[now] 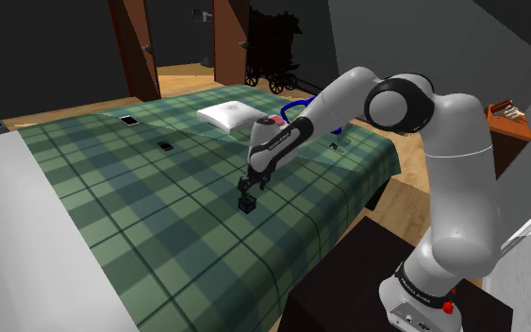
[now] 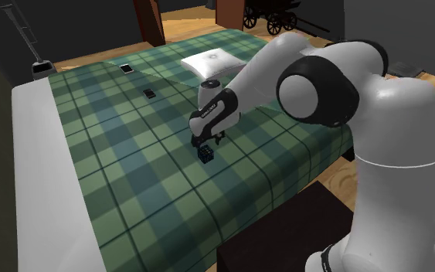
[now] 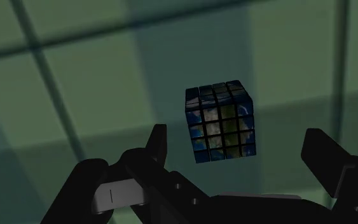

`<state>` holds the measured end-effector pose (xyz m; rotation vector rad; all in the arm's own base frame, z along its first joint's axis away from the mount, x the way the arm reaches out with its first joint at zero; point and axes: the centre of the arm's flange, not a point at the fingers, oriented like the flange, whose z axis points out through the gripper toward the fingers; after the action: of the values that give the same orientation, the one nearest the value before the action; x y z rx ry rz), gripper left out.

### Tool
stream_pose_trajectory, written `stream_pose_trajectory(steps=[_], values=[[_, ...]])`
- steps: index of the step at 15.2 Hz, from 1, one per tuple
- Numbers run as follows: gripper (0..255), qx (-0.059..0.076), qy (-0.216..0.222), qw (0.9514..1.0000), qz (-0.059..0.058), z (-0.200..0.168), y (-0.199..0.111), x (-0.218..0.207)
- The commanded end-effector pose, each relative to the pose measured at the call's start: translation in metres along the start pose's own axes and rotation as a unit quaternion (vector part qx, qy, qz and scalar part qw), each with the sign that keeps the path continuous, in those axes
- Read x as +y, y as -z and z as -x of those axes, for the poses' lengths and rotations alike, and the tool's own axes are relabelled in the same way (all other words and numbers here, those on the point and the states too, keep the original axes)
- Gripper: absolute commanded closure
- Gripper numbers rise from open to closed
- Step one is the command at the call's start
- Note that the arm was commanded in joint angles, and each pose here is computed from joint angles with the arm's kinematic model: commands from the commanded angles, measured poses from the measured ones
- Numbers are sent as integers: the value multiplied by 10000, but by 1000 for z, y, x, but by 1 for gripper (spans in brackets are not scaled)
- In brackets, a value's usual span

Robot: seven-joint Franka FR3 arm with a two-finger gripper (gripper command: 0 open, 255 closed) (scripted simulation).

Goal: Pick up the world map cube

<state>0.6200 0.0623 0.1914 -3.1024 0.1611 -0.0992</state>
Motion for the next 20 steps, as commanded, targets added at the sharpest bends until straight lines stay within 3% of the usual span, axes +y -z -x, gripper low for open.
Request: stream_pose_trajectory(steps=[1, 3, 13, 14, 20], values=[[0, 5, -47, 10000, 27, -15, -21, -3], [0, 7, -93, 9999, 52, -30, -44, -4], [0, 8, -98, 9999, 55, -29, -86, -3], [255, 8, -98, 9999, 55, -29, -87, -3], [255, 9, -98, 9999, 55, -30, -87, -3]])
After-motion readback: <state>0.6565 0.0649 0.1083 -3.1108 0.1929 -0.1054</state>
